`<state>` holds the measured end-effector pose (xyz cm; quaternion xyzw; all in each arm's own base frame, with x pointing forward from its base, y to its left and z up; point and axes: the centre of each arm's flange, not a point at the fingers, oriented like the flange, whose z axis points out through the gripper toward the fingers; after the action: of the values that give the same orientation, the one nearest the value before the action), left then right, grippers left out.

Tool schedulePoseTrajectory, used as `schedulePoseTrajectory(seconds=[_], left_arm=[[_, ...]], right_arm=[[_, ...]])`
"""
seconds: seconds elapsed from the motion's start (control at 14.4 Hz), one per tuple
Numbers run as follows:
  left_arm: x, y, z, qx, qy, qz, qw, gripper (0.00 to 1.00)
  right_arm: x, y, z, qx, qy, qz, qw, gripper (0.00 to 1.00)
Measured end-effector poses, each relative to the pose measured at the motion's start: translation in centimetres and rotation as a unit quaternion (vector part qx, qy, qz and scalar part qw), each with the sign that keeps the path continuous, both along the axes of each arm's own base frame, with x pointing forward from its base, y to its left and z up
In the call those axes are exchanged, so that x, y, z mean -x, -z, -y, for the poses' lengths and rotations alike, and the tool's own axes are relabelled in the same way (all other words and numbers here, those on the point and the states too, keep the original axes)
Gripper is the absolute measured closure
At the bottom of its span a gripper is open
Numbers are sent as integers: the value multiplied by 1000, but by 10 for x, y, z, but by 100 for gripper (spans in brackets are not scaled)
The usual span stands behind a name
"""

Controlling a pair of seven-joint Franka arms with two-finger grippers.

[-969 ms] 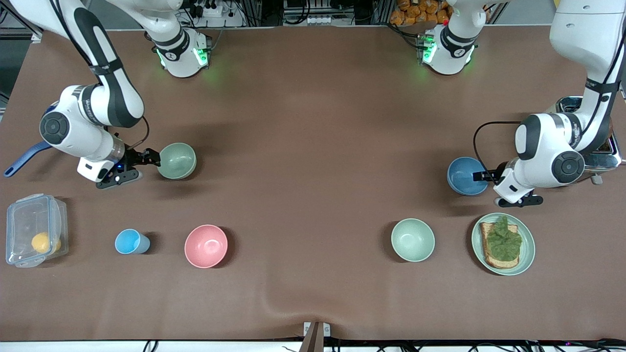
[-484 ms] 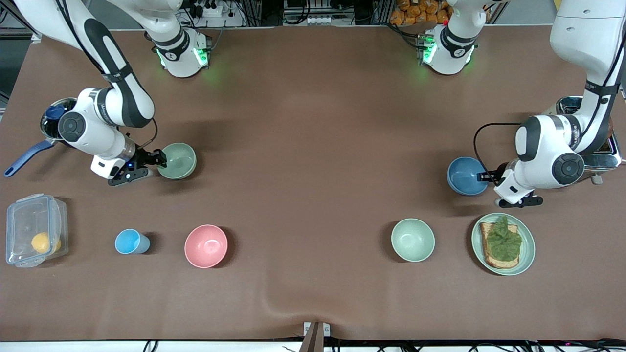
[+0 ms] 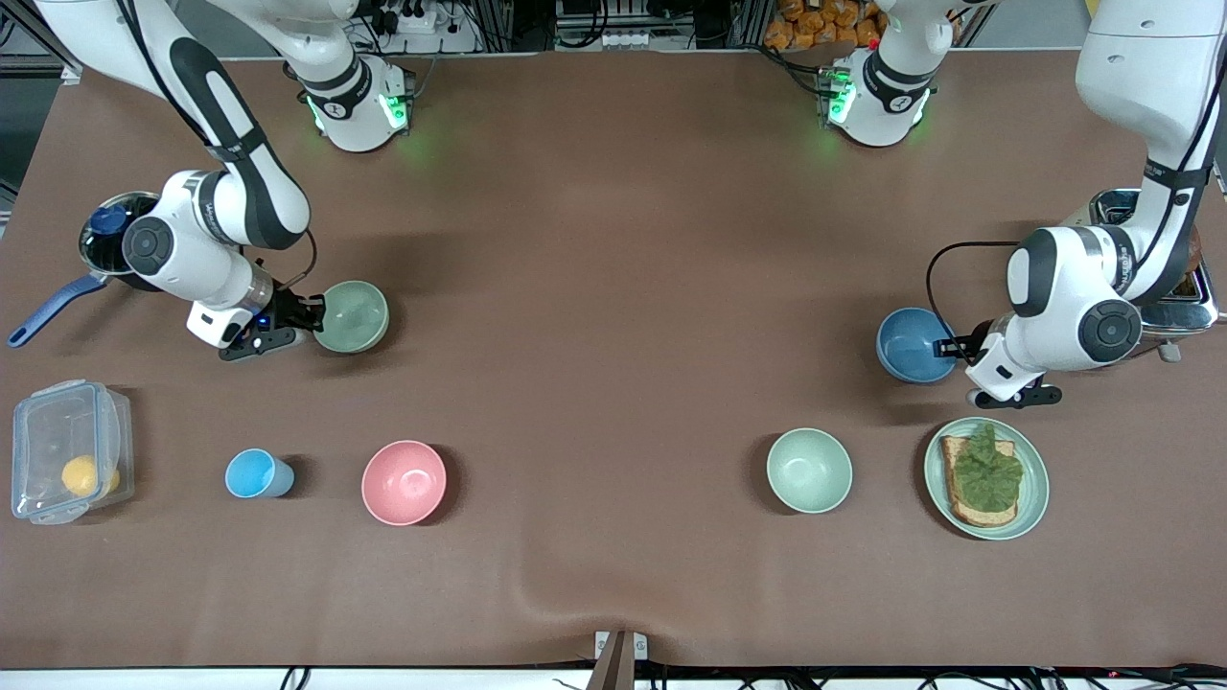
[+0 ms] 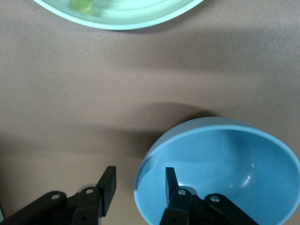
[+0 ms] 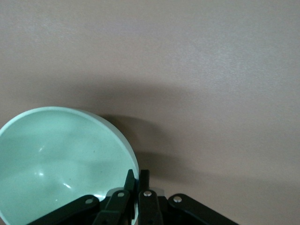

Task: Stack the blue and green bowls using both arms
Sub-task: 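Grasp the green bowl with the right gripper while the left gripper grasps the blue bowl, then slide the green bowl with the right gripper toward the table middle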

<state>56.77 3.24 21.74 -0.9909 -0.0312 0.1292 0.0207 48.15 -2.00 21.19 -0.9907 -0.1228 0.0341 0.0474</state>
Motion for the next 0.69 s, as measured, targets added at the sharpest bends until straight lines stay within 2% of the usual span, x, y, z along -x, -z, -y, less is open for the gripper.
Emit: schedulePoseTrajectory(seconds=[0.14,0.28,0.35,0.42,0.48,0.62,0.69], left_arm=[[0,0,-1,0,-1,0,1000,51],[0,0,-1,0,-1,0,1000,62],[0,0,-2,0,-1,0,1000,63],[0,0,-2,0,-2,0,1000,69],[0,0,-2,0,-2,1,1000,69],[0,0,-2,0,-2,1,1000,81],[0,0,-2,0,-2,1,1000,81]], right_arm=[[-1,-1,-4,-5,4,1,1000,96],[-2,-2,-15,-19,14,-5,1000,96],[-4,-4,-22,-26,16,-10,999,96],[-6,-7,-30,-32,18,-10,999,96],[-8,-11,-36,-38,20,-10,999,96],[-9,-18,-47,-49,26,-10,998,96],[-9,-21,-55,-54,29,-11,998,96]])
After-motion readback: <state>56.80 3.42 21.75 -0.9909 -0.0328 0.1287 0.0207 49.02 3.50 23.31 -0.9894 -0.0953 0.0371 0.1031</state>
